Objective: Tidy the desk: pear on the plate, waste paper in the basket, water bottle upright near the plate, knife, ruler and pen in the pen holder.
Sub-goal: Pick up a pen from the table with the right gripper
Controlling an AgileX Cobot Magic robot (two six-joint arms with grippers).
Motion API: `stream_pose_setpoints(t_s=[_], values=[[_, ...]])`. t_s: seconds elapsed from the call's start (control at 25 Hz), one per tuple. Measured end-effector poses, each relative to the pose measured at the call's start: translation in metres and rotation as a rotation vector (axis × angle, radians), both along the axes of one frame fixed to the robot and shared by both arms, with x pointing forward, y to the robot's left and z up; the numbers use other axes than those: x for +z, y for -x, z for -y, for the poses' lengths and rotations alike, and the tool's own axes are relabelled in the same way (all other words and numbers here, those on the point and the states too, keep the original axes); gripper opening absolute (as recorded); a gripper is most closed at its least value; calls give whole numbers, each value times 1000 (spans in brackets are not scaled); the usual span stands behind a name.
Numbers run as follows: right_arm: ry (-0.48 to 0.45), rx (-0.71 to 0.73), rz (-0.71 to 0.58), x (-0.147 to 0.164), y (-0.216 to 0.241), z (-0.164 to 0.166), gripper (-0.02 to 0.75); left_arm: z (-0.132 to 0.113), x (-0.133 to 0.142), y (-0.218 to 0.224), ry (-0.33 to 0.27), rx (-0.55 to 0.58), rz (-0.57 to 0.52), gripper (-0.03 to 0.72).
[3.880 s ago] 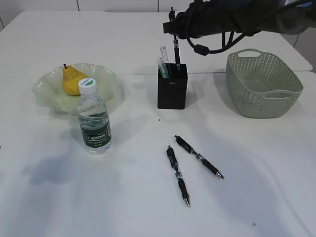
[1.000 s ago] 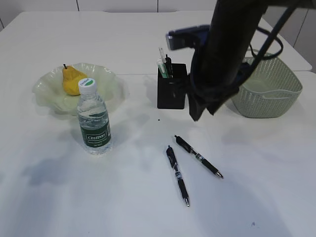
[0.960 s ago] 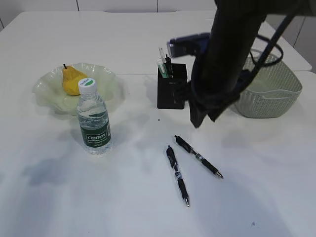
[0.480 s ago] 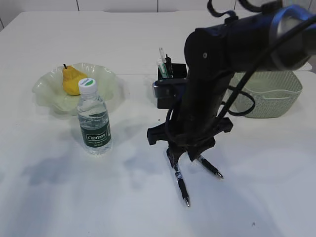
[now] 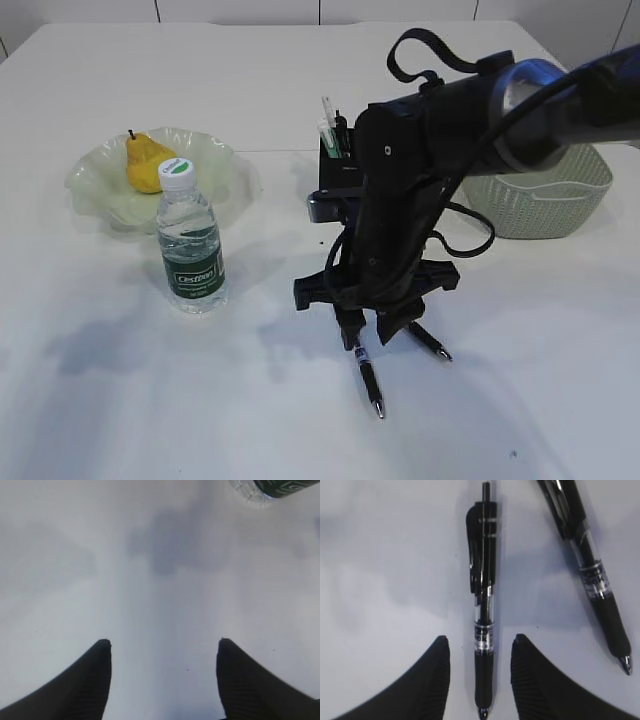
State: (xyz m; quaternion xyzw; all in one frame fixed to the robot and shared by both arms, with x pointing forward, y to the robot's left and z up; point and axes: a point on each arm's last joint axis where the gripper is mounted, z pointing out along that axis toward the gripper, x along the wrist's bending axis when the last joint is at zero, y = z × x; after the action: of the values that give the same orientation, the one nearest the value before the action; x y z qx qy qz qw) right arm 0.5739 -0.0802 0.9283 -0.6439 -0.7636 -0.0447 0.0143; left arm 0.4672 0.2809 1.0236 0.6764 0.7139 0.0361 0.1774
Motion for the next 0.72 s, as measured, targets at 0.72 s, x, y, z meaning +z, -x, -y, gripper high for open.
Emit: stream_pose_setpoints(t_s=[0.72], values=[[32, -16, -17, -22, -11, -5, 302, 0, 0, -2, -1, 4, 17, 467]])
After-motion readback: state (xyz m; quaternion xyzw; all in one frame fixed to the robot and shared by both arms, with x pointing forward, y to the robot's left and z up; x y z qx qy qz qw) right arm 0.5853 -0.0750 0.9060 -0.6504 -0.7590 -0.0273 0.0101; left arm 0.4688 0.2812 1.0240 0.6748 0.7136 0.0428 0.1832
